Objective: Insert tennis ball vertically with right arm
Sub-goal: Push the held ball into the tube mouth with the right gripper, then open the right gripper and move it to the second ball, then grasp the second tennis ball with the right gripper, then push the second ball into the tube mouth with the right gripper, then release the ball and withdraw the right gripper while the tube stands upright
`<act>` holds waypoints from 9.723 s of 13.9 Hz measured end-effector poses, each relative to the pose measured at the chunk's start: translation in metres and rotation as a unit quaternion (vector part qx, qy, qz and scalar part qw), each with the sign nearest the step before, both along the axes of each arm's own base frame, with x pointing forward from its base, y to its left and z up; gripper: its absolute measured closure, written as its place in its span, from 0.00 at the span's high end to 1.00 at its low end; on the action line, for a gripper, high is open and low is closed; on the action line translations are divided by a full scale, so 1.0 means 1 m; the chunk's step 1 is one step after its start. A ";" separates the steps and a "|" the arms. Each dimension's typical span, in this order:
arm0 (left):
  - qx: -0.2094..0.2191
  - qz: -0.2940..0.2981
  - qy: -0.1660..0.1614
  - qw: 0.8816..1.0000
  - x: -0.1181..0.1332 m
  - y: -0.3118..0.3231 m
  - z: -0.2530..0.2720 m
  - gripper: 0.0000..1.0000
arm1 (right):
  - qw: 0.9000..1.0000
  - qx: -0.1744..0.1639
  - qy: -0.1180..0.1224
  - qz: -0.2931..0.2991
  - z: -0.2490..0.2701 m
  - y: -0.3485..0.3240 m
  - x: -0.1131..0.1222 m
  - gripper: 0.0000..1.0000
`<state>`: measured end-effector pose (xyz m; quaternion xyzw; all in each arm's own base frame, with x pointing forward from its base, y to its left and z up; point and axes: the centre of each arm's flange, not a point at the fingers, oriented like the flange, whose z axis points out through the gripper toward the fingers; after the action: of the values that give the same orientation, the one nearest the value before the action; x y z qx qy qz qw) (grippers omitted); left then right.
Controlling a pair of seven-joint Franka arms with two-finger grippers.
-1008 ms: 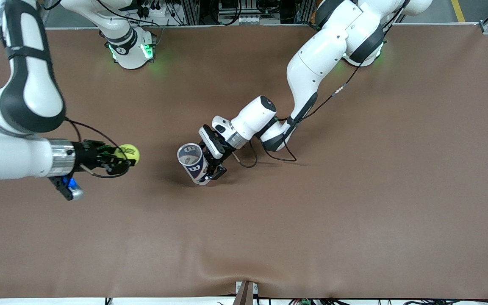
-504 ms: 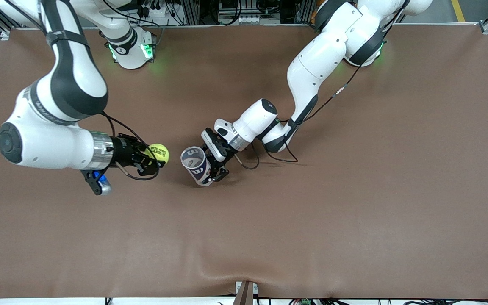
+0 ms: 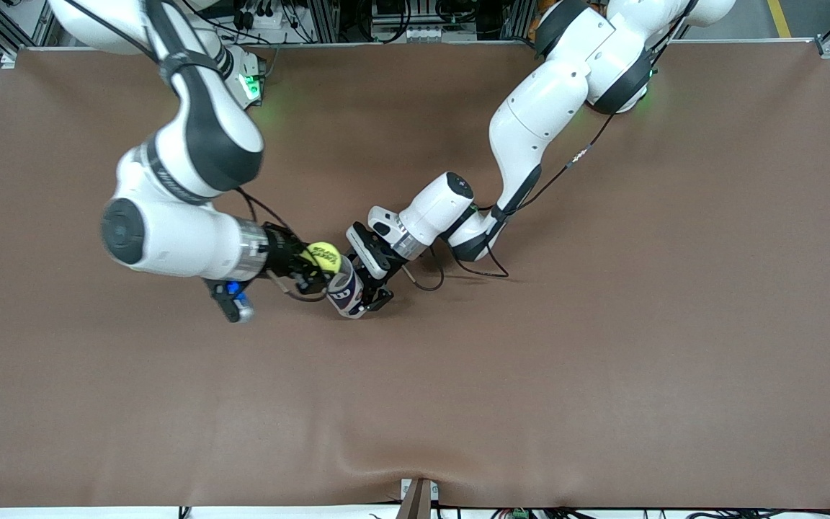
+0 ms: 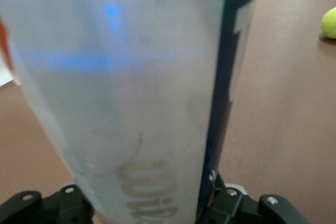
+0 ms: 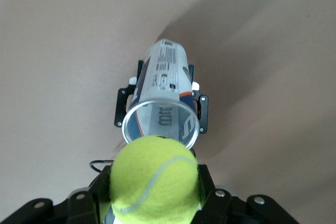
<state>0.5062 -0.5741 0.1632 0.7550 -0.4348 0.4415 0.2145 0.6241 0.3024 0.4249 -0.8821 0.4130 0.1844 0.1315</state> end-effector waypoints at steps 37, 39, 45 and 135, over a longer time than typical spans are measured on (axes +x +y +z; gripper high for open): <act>-0.002 0.002 0.002 1.000 0.000 0.001 -0.003 0.80 | 0.935 -0.066 -0.065 0.344 -0.088 -0.353 0.007 1.00; -0.002 0.002 0.002 1.000 0.000 0.001 -0.003 0.80 | 0.929 -0.063 -0.066 0.358 -0.115 -0.384 -0.008 1.00; -0.003 0.002 0.002 1.000 0.000 0.001 -0.002 0.80 | 0.915 -0.035 -0.033 0.402 -0.177 -0.440 -0.055 1.00; 0.006 0.046 0.087 0.995 -0.012 0.046 -0.050 1.00 | 0.911 -0.083 -0.113 0.387 0.087 -0.293 -0.050 1.00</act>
<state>0.4943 -0.5284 0.1133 0.8112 -0.3818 0.3809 0.2261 0.5745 0.0096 0.5122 -0.9955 0.0350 0.0854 0.0218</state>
